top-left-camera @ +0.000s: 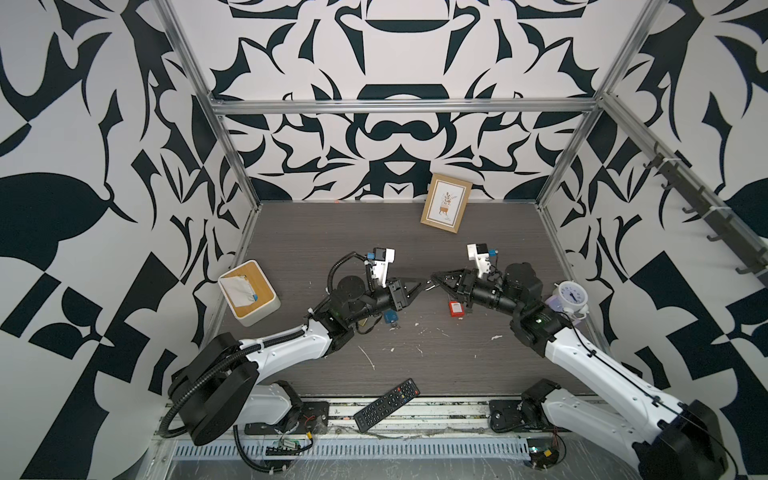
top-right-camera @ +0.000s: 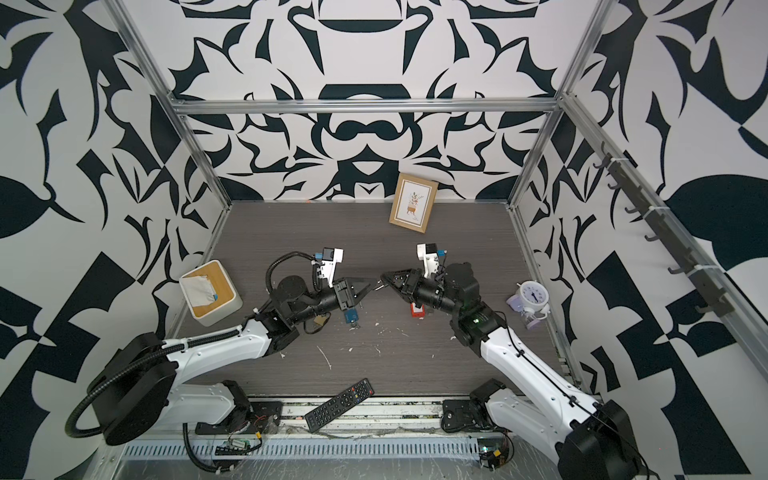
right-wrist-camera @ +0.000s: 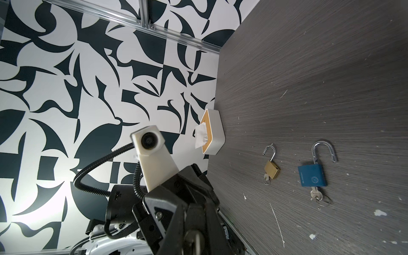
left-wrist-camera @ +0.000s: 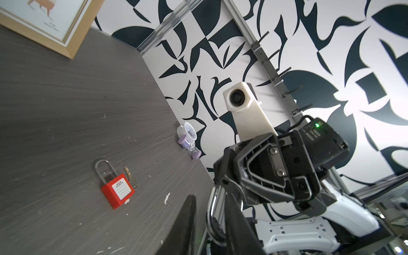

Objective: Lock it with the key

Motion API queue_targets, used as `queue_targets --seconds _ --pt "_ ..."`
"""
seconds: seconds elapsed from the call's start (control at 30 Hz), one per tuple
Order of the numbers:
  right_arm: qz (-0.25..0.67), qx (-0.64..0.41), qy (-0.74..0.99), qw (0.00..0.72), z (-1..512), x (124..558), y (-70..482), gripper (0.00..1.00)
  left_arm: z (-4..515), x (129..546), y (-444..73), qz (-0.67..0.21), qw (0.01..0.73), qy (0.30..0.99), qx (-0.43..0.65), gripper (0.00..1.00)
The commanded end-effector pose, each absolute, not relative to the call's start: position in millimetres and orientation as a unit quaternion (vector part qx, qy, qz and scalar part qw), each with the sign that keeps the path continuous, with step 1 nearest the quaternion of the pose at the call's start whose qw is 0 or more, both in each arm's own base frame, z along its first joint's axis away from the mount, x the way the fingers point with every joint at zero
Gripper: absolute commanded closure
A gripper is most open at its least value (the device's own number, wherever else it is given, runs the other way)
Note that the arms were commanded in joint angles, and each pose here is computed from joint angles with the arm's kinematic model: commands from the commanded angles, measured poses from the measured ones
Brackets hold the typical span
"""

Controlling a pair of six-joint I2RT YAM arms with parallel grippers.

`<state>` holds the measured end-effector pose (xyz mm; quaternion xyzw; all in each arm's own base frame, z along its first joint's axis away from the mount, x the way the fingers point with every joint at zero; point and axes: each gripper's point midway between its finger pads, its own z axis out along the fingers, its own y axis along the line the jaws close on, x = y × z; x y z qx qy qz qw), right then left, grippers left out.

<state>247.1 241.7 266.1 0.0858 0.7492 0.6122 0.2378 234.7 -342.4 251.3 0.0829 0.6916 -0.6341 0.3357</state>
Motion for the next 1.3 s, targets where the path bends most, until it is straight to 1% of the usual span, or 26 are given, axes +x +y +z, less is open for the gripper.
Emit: queue_targets --seconds 0.0,0.13,0.17,0.23,0.3,0.33,0.53,0.67,0.87,1.07,1.17,1.27 --pt "0.634 0.042 0.721 0.276 291 241 242 1.00 266 231 -344 -0.673 0.326 0.659 0.078 0.80" --pt "0.632 0.044 0.719 0.287 288 243 240 1.00 264 230 -346 -0.686 0.315 0.652 0.075 0.81" --pt "0.629 0.044 0.719 0.292 288 243 239 1.00 263 229 -346 -0.686 0.313 0.652 0.073 0.79" --pt "0.618 0.044 0.724 0.302 287 244 236 1.00 263 228 -345 -0.688 0.312 0.651 0.073 0.59" --pt "0.605 0.041 0.731 0.313 286 245 233 1.00 262 226 -342 -0.687 0.312 0.653 0.070 0.49" --pt "0.600 0.040 0.733 0.319 286 246 232 1.00 262 225 -340 -0.685 0.313 0.654 0.070 0.47" --pt "0.598 0.038 0.732 0.325 281 249 233 1.00 270 218 -340 -0.692 0.306 0.649 0.083 0.56" --pt "0.601 0.037 0.725 0.335 284 249 231 1.00 277 217 -345 -0.705 0.295 0.639 0.088 0.55" --pt "0.601 0.027 0.713 0.360 299 247 227 1.00 273 219 -347 -0.709 0.285 0.640 0.079 0.52" --pt "0.602 0.022 0.710 0.364 302 245 227 1.00 273 218 -347 -0.712 0.279 0.640 0.074 0.51" --pt "0.611 0.024 0.700 0.368 304 246 227 1.00 274 218 -350 -0.718 0.272 0.636 0.075 0.53" --pt "0.612 0.020 0.698 0.371 306 247 227 1.00 279 217 -354 -0.732 0.261 0.624 0.076 0.57"
